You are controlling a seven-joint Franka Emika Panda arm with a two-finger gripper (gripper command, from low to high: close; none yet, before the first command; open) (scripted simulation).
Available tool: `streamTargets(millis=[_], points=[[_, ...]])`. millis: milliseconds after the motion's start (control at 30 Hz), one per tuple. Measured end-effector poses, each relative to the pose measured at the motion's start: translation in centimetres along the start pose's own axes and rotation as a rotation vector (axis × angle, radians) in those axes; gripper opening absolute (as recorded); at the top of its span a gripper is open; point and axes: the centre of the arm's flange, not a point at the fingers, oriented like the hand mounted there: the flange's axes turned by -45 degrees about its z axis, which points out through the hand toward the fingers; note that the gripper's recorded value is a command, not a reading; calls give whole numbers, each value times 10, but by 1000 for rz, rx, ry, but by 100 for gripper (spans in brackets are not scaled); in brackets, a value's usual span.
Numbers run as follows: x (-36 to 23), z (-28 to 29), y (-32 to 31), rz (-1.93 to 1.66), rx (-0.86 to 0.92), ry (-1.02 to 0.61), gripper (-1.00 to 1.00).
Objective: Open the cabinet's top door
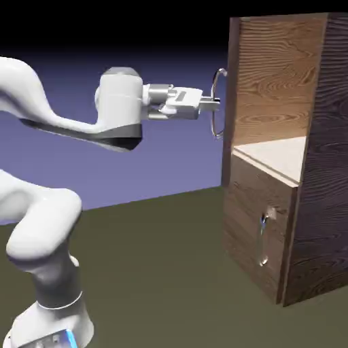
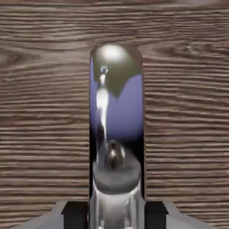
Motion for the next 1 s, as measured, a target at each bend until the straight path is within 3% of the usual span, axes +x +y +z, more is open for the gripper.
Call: streamTargets(millis=[500, 1000], points=[[0, -73, 60, 0, 328, 1, -100], [0, -134, 168, -1, 756, 0, -100]])
